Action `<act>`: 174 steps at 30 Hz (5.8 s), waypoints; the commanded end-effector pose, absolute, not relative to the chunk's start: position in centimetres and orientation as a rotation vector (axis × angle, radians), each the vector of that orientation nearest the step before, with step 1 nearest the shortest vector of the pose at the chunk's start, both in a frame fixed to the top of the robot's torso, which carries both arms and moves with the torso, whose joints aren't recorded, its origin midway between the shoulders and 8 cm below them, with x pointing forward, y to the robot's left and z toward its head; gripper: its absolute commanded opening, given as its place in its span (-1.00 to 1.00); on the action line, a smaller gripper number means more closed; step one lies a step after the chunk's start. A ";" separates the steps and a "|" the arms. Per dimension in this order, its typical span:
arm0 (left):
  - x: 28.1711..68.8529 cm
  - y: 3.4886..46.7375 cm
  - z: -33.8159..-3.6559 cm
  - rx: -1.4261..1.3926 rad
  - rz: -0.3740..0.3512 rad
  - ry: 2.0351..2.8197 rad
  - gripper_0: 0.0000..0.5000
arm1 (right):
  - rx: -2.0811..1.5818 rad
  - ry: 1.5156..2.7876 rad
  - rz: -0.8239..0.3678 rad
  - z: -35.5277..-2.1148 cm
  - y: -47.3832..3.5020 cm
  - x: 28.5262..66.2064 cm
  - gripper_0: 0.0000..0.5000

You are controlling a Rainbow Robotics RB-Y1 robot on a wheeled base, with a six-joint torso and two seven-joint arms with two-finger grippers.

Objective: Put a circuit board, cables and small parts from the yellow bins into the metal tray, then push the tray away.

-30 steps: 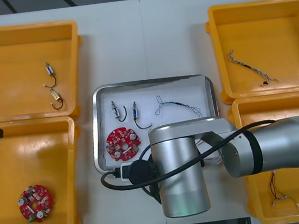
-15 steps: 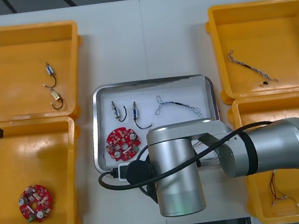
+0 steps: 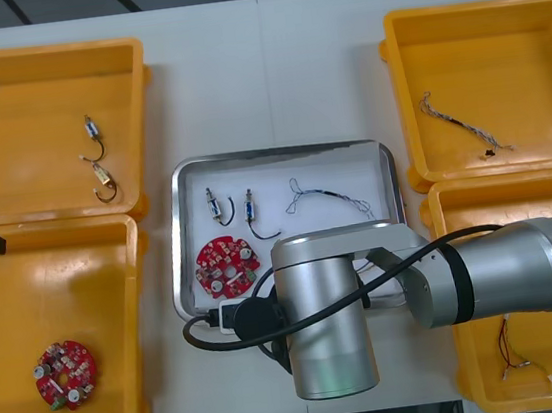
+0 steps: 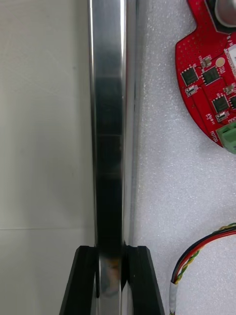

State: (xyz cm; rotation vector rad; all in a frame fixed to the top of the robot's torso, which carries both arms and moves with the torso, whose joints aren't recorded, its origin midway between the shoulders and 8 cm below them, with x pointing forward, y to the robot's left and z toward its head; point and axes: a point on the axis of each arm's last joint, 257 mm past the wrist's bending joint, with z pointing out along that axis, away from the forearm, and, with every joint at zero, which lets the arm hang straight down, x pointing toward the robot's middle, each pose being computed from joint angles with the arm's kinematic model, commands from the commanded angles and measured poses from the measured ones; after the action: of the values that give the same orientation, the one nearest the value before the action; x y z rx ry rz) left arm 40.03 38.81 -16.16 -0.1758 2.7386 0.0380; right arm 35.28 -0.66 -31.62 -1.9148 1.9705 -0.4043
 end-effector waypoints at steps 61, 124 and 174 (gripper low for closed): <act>39.9 40.5 -14.8 -0.108 0.125 2.712 1.00 | -1.677 1.457 -0.667 -15.9 0.7 60.6 -1.00; 39.9 40.5 -14.8 -0.108 0.125 2.712 1.00 | -0.851 2.422 -0.143 -7.9 -13.5 47.0 1.00; 39.9 40.5 -14.8 -0.108 0.125 2.712 1.00 | 0.192 2.675 0.010 -15.3 -36.1 40.6 1.00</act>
State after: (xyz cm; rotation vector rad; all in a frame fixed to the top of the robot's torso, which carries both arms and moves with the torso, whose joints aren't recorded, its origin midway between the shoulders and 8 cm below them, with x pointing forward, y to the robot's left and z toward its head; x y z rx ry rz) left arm 39.90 38.89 -16.25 -0.1741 2.7404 0.0435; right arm 40.14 -35.40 -16.10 0.2306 2.7015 0.0278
